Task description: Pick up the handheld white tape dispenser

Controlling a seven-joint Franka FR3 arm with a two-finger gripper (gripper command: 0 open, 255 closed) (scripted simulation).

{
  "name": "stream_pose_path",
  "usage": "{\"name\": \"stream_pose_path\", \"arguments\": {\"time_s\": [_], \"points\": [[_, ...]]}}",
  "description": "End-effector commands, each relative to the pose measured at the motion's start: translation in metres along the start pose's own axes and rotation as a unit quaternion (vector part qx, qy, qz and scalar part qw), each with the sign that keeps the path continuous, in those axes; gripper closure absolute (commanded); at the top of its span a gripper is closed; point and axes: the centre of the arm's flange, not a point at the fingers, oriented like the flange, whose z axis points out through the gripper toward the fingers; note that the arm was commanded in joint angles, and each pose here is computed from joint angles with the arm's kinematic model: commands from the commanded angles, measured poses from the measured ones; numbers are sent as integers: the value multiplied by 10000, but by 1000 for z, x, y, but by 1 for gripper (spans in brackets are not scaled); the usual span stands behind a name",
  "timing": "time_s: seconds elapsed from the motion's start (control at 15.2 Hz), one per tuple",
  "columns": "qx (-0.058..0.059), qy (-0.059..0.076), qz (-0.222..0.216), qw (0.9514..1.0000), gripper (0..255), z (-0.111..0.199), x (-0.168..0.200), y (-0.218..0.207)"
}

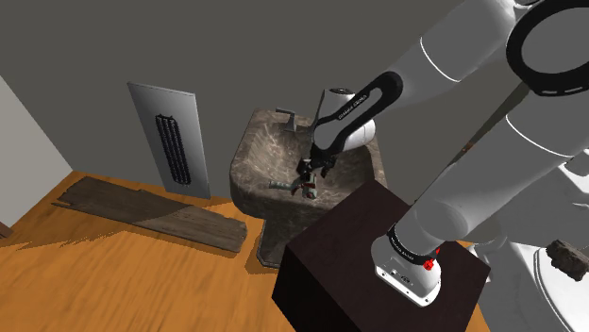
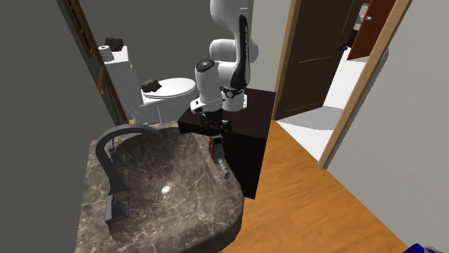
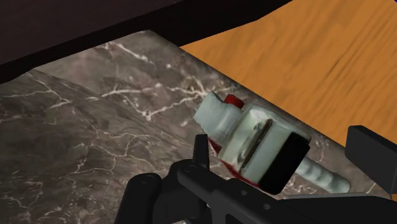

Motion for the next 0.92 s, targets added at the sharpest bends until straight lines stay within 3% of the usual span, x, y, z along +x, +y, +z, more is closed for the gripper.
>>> {"name": "stream_pose_path", "arguments": {"time_s": [0.0, 0.2, 0.26, 0.86], "points": [[0, 4, 1, 10000, 0, 11, 2, 0], [0, 4, 1, 10000, 0, 19, 2, 0], [0, 5, 1, 10000, 255, 19, 1, 0], [0, 4, 1, 10000, 255, 19, 2, 0]]}}
